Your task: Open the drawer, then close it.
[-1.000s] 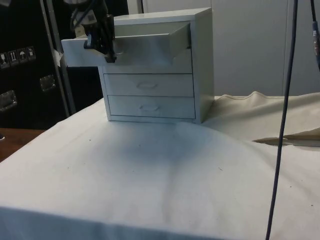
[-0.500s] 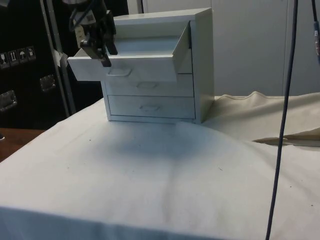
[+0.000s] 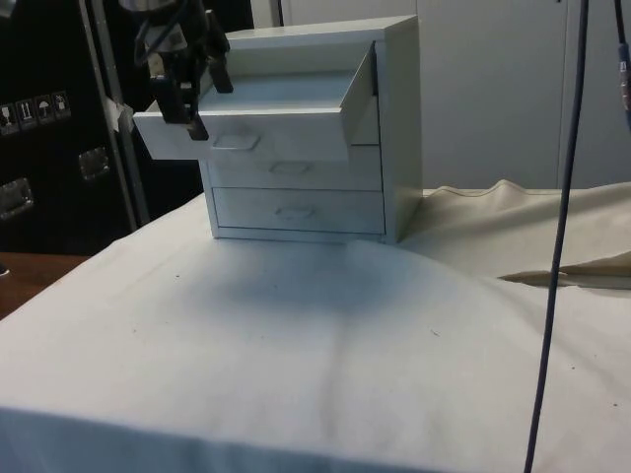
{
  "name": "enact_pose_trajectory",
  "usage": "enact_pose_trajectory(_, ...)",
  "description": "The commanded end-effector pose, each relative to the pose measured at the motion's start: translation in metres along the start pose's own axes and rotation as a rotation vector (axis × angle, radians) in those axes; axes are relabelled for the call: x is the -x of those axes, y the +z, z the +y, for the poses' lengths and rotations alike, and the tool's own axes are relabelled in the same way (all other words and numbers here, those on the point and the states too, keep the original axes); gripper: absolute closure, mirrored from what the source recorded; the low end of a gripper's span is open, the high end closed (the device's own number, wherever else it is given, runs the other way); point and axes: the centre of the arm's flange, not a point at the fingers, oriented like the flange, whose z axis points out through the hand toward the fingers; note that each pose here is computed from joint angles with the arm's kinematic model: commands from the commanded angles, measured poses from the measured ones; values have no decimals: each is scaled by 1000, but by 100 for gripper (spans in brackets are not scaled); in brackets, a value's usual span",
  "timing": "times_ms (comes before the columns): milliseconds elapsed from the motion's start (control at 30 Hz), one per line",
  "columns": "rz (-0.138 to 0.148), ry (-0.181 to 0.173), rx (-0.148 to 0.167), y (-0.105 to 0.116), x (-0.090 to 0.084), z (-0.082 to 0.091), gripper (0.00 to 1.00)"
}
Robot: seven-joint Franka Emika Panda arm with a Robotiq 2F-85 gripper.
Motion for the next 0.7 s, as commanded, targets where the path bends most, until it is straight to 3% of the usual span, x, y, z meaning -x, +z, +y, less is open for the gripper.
enact_pose_trajectory(0,0,0,11,-1,0,-7,0)
enact_pose_trajectory(233,2,-2,16,3,2,-31,0)
enact_pose_trajectory(500,-2,0,4,14,2,-42,0)
enact_pose_trajectory(533,-4,0,18,14,2,-42,0)
enact_pose_trajectory(567,-3,1,2,17,2,-44,0)
enact_pose_trajectory(667,-5,2,-10,22,2,-47,0)
